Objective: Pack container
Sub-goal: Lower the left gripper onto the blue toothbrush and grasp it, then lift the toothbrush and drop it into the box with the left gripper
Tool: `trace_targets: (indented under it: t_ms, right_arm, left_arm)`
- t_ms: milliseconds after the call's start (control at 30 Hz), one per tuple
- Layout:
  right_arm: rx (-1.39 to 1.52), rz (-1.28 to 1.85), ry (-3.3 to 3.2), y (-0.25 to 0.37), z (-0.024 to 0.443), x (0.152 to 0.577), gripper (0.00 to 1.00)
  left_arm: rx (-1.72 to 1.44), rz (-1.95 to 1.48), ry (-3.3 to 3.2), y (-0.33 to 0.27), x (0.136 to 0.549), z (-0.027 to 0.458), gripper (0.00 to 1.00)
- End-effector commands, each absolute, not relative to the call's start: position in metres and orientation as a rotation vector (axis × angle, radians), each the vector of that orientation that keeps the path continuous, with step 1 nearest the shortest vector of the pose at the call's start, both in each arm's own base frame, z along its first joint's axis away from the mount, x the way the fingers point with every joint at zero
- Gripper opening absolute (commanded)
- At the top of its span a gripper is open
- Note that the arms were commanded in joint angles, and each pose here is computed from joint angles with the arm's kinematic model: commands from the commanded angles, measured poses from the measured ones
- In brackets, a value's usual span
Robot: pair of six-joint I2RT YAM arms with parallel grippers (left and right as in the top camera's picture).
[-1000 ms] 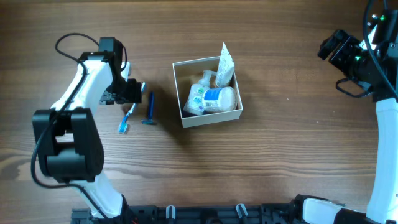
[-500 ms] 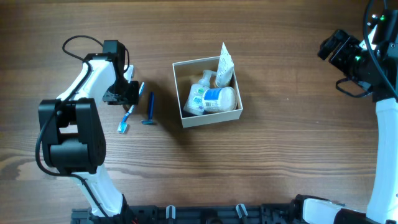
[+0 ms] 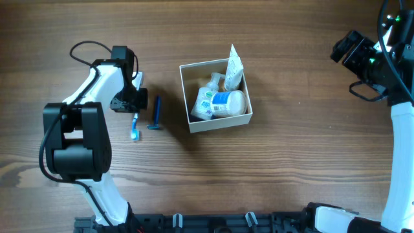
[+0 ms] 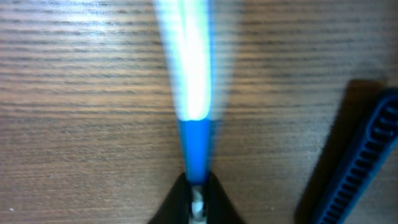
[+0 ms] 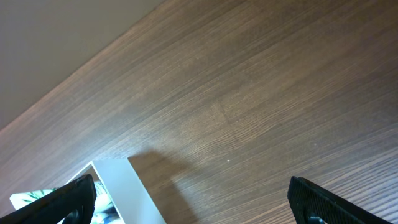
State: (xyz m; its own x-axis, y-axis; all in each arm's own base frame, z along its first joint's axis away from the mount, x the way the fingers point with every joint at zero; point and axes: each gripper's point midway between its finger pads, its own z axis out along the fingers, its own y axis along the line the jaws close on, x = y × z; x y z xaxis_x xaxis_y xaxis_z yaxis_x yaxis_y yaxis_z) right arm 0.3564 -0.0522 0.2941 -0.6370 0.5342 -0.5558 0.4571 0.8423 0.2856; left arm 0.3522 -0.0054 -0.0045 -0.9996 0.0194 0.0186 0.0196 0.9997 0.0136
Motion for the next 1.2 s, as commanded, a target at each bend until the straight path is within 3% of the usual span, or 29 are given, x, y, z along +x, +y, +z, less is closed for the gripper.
trace_targets:
  t_ms: [0, 333, 633, 800, 1167]
  right_arm:
    - [0.720, 0.178, 2.362, -0.050, 0.295, 0.358, 1.00]
    - [0.720, 0.178, 2.362, -0.050, 0.296, 0.358, 1.00]
    - [0.720, 0.178, 2.362, -0.050, 0.296, 0.358, 1.00]
    - [0.720, 0.178, 2.362, -0.050, 0.295, 0.358, 1.00]
    - [0.721, 0.178, 2.361, -0.050, 0.296, 0.358, 1.00]
  left_arm:
    - [-0.007, 0.001, -3.069, -0.015, 0.335, -0.009, 0.04]
    - [0.069, 0.028, -3.239, -0.041, 0.345, 0.081, 0.04]
    - [0.095, 0.347, -3.588, -0.130, 0.355, 0.186, 0.04]
    - [0.150, 0.399, -3.670, -0.171, 0.367, 0.190, 0.04]
    - [0.122, 0.309, -3.630, -0.200, 0.390, 0.131, 0.04]
